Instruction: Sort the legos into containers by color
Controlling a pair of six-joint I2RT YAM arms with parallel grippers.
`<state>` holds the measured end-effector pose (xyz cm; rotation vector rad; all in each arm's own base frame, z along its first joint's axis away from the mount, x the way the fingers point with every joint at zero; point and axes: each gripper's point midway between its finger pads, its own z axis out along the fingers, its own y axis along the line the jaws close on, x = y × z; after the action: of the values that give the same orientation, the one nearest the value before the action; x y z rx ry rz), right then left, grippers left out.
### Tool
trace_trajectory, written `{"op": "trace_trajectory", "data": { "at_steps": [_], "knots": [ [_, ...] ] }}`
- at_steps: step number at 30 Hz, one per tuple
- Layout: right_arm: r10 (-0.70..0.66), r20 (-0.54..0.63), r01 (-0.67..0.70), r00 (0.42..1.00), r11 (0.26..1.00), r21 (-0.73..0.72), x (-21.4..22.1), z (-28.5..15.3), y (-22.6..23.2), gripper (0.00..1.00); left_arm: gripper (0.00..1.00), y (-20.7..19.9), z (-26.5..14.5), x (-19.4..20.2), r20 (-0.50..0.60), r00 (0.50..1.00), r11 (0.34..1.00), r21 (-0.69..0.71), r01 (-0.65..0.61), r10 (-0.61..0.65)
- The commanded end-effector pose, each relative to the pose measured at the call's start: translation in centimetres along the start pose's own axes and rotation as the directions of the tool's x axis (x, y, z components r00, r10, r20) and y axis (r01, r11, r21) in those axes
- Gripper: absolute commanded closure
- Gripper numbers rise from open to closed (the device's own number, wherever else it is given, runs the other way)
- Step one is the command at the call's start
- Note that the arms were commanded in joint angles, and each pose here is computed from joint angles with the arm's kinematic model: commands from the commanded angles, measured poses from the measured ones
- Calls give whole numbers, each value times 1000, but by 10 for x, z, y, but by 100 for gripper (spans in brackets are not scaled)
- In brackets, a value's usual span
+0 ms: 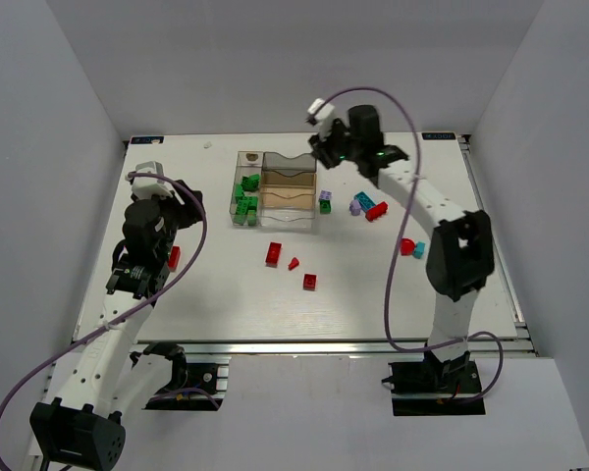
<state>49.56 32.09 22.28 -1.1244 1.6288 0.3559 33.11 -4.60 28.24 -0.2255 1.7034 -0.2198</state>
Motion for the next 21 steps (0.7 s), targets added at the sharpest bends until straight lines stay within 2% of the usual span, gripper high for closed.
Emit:
{"op": "trace_trajectory", "data": {
  "at_steps": [1,4,7,9,11,12,16,21],
  "knots": [
    [163,-24,-162,986,987,21,13,-48,-17,51,27,-7,-3,-6,17,1000,999,41,9,-10],
    [345,-102,-340,933,938,70,47,-62,-19,42,27,-9,-3,-5,14,1000,999,50,12,-13],
    [462,-173,-450,870,887,106,74,-60,-8,37,27,-9,-3,-5,13,1000,999,51,14,-15],
    [552,-208,-535,808,834,136,91,-53,0,36,27,-8,-3,-4,10,1000,999,45,12,-12],
    [583,-219,-553,782,812,186,99,-47,-3,36,27,-5,-2,-3,12,1000,999,31,10,-10],
    [640,-231,-603,733,768,217,110,-40,0,36,27,-4,-1,-2,7,1000,1000,27,9,-9],
    [701,-231,-597,674,702,389,140,-30,-23,36,27,-3,0,-2,8,1000,1000,19,6,-6],
    [702,-247,-588,669,702,403,160,-21,-21,34,27,-5,0,-1,4,1000,1000,30,7,-8]
  ]
}}
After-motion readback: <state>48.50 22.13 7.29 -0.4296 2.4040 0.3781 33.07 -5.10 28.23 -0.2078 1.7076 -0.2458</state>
